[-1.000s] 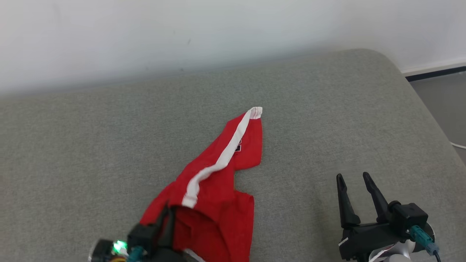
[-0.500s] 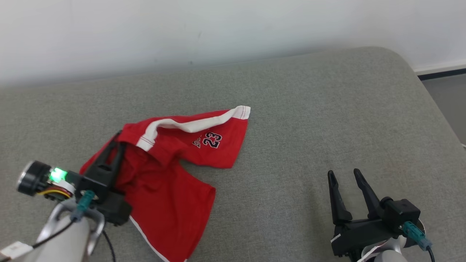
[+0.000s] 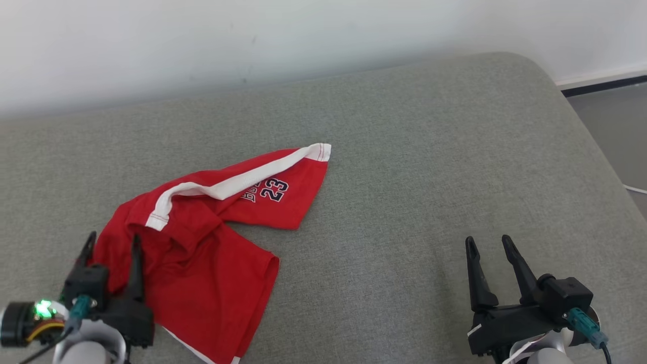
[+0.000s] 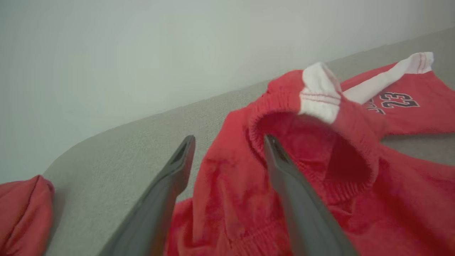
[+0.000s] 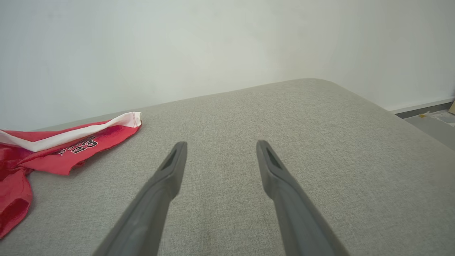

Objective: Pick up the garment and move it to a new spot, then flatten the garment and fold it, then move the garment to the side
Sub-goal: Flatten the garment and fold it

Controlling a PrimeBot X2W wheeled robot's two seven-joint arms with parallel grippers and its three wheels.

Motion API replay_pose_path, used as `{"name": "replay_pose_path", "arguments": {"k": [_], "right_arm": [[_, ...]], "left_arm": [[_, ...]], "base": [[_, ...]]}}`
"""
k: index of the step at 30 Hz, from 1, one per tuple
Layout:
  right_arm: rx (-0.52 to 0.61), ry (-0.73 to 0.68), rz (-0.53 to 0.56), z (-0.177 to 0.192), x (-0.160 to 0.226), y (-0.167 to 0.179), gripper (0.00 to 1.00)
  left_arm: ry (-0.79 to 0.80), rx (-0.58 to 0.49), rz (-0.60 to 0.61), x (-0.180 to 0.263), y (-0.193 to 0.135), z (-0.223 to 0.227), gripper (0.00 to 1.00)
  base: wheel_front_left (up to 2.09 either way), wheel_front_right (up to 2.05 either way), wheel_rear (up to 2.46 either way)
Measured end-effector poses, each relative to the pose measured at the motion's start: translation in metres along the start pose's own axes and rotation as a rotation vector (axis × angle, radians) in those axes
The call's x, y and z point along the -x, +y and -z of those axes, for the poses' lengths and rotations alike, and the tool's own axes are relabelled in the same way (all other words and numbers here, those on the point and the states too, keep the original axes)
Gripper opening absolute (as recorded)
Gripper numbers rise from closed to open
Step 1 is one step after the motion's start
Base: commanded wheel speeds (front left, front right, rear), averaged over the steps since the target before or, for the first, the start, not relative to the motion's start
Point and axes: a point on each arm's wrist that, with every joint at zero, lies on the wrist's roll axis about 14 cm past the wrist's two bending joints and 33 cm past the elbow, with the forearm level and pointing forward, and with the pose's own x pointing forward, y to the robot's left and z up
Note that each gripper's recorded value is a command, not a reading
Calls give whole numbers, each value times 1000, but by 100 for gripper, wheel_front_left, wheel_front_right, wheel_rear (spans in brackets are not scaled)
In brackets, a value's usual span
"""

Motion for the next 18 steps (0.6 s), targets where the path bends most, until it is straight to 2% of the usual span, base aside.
{"name": "replay_pose_path", "arguments": {"k": [8, 13, 18], "right_arm": [[-16, -16, -62, -4, -2, 22, 100], [-29, -31, -96, -8, 1, 35, 100], [-41, -47, -128, -12, 2, 48, 100]], "left_arm": [[-23, 157, -148, 44, 6, 1, 100], [-40, 233, -142, 74, -13, -1, 100], [-53, 274, -166, 96, -16, -3, 100]], "base": [[0, 0, 0], [0, 0, 0], [0, 0, 0]]}}
